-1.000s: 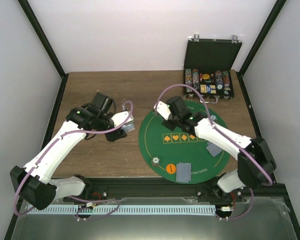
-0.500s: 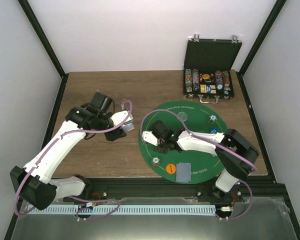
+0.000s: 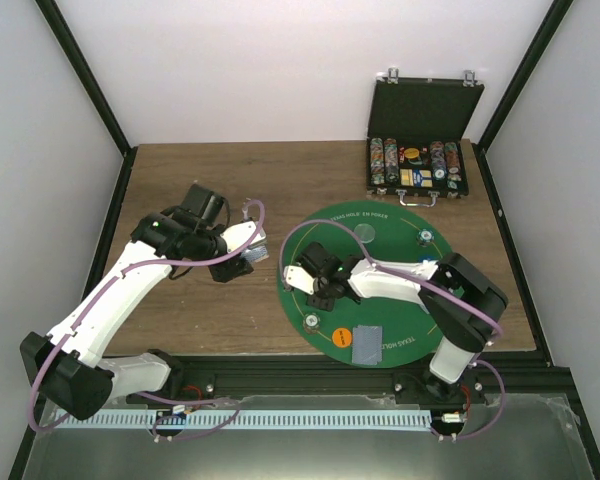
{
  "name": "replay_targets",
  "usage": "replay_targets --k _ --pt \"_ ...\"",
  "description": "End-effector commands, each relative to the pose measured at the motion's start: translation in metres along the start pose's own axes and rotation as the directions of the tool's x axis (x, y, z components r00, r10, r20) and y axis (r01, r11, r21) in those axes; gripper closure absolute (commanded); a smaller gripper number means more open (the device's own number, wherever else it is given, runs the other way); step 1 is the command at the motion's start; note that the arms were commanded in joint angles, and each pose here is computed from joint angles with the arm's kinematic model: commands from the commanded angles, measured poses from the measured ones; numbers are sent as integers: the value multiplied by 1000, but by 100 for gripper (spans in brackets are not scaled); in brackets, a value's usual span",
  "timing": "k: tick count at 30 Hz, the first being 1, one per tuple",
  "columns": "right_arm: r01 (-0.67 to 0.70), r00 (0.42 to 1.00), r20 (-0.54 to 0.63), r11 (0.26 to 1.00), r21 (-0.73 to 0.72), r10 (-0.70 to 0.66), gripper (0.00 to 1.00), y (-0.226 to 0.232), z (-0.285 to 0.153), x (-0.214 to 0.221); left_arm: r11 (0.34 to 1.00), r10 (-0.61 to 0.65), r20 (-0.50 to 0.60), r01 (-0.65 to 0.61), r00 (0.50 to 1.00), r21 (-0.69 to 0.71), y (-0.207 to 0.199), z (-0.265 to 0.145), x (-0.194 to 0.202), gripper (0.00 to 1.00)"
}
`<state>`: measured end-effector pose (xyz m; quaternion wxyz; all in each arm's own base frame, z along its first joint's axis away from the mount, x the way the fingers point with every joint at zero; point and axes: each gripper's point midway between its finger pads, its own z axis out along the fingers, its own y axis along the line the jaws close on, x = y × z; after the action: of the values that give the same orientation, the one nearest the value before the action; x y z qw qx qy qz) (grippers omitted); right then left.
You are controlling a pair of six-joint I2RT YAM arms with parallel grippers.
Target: Distribute texas hold em gaming equipment
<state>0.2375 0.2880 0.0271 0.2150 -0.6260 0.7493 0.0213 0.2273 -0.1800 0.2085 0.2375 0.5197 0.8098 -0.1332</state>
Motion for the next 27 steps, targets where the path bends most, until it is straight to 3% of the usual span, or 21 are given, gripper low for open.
replay_targets --k 1,24,27 --pt "2 1000 3 999 39 -2 99 -10 -1 -7 1000 0 20 0 1000 6 -1 -1 -2 48" --pt "96 995 -27 994 53 -95 99 -14 2 -1 1000 1 21 -1 1000 7 -1 -1 -3 48" --pt "105 994 -28 993 48 -103 96 -13 2 1 1000 1 21 -1 1000 6 -1 -2 -3 48"
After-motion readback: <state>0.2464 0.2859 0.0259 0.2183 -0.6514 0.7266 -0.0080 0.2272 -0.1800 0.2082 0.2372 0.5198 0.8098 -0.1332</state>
